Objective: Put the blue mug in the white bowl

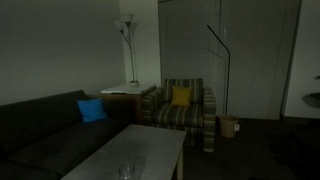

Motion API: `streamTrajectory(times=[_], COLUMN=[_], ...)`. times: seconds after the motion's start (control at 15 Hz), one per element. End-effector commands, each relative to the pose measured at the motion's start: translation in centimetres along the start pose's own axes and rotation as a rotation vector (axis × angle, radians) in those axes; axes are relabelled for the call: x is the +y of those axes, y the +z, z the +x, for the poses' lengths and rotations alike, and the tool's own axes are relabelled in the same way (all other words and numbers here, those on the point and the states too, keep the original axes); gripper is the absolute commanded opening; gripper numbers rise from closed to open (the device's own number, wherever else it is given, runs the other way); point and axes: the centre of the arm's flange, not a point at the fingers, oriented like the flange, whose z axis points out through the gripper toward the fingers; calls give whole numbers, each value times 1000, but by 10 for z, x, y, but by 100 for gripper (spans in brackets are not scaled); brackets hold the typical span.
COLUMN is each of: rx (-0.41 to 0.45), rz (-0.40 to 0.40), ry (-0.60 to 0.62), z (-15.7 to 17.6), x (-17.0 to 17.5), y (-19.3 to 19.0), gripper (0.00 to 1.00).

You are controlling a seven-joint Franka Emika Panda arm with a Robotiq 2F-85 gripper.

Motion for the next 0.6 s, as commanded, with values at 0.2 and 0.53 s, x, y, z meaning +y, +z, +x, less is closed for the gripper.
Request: streamTrajectory(times=[0.2,0.53], rx=[-2,-39], rz=[-9,-8], ry=[8,44], z=[4,30], x=[-1,4], y=[3,28], gripper=[100,100])
